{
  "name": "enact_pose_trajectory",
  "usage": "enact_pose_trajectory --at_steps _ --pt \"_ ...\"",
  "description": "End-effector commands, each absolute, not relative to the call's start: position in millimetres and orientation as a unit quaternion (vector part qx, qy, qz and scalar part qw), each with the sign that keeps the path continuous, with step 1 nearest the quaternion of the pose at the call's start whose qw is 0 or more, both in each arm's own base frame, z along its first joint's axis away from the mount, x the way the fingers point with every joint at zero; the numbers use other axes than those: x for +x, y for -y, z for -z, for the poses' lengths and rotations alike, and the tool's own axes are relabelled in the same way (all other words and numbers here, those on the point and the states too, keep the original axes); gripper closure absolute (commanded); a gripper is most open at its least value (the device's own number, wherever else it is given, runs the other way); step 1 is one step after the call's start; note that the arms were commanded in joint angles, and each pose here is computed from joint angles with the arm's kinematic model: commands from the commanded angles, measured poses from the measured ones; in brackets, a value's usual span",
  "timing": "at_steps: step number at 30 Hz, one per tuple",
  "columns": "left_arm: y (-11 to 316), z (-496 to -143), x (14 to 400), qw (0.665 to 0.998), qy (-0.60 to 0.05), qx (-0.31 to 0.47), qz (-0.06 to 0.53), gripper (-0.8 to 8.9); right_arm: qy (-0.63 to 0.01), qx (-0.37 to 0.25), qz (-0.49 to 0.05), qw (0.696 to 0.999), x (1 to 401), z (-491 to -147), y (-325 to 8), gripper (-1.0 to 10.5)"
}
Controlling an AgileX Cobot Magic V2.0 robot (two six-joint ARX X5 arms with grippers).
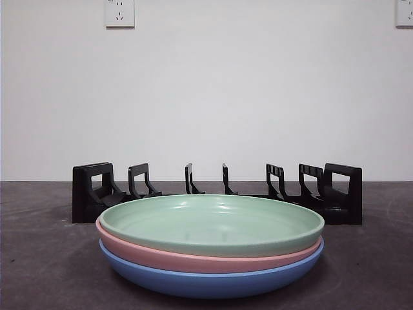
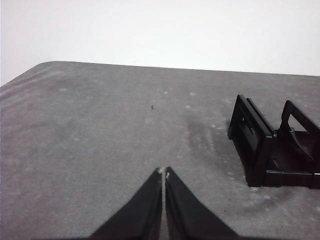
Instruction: Place the plate
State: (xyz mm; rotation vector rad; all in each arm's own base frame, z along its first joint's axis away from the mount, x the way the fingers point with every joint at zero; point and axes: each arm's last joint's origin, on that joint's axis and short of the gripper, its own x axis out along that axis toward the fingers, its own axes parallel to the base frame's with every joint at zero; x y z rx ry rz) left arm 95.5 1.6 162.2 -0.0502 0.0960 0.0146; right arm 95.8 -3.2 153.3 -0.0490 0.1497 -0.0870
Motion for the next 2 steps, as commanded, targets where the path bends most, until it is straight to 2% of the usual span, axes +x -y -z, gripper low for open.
enact_pose_trajectory --at_steps 1,2 --pt "-1.7 -156.7 96.7 0.998 -0.051 -0.03 -0.006 8.06 -0.075 -0.016 0.047 0.996 96.0 -152.3 3.5 9.3" --pt "-1.7 -156.6 96.7 0.998 -0.052 -0.03 -0.006 8.06 -0.075 -0.016 0.047 0.996 96.0 -152.3 3.5 9.3"
